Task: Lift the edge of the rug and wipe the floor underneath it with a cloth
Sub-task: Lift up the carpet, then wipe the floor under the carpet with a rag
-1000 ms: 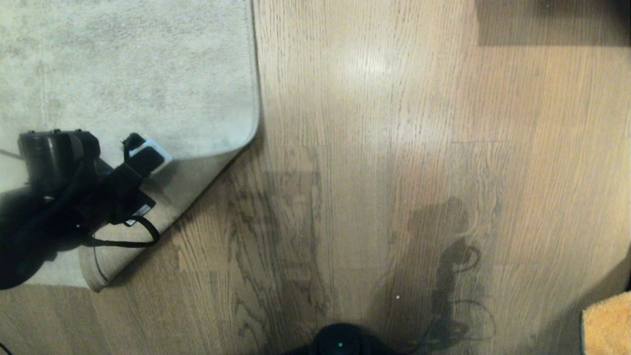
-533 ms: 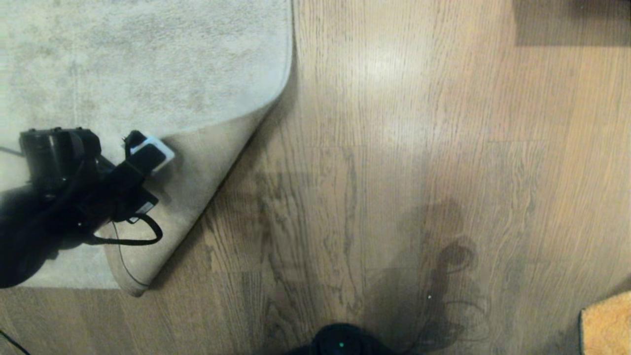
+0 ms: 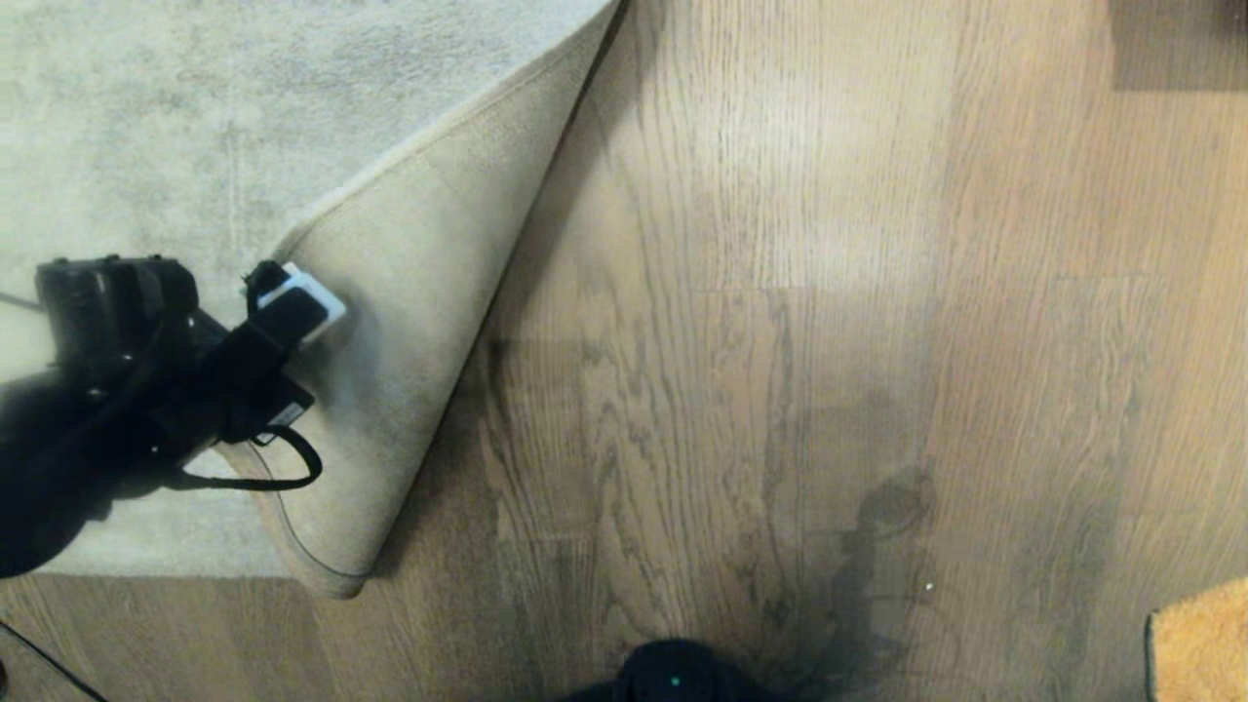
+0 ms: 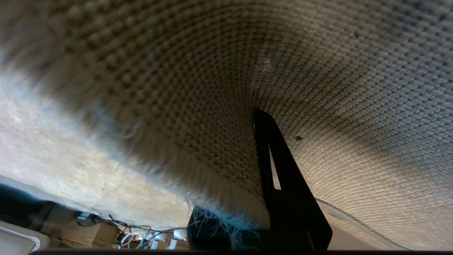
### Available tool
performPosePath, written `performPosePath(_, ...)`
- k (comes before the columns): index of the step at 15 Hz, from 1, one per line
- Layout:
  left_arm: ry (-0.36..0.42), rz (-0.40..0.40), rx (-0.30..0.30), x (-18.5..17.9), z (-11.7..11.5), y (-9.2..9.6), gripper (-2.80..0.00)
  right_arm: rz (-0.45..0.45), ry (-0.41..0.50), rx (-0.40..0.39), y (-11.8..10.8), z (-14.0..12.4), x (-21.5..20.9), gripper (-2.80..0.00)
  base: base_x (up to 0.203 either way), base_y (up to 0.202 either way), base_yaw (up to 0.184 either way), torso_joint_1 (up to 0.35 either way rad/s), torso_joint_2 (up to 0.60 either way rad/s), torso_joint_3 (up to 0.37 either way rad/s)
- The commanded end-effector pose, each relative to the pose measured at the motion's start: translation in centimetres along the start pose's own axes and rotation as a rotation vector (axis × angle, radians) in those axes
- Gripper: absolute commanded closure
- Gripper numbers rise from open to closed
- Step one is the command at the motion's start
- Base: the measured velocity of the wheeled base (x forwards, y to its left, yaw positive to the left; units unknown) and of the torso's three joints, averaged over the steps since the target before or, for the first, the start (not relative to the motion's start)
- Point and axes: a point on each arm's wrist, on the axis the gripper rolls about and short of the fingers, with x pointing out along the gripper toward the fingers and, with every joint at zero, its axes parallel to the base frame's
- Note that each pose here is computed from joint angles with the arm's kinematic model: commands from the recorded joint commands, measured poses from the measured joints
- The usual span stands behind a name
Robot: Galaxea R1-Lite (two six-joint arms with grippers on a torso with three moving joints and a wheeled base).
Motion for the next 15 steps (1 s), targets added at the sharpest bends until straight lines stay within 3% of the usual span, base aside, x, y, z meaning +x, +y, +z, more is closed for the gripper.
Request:
performPosePath(1, 0.002, 0.003, 0.006, 0.0, 0.0, 0.0, 0.00, 0.002, 0.001, 0.000, 0.0, 0.0, 0.0, 0.00, 0.000, 0.189, -0.003, 0.002, 0.00, 0.004)
performPosePath(7, -0.001, 0.002, 0.009, -0.8, -0.3, 0.0, 0.00, 0.002, 0.001, 0.000, 0.0, 0.0, 0.0, 0.00, 0.000, 0.161, -0.003, 0.003, 0.00, 0.003)
performPosePath(12, -0.038, -0.034, 0.039, -1.0, 0.7, -0.8, 0.00, 0.002, 0.001, 0.000, 0.0, 0.0, 0.0, 0.00, 0.000, 0.000, 0.000, 0.000, 0.00, 0.000)
performPosePath(15, -0.116, -0.080, 0.072, -0.8, 2.0, -1.2, 0.00, 0.002, 0.001, 0.000, 0.0, 0.0, 0.0, 0.00, 0.000, 0.000, 0.000, 0.000, 0.00, 0.000)
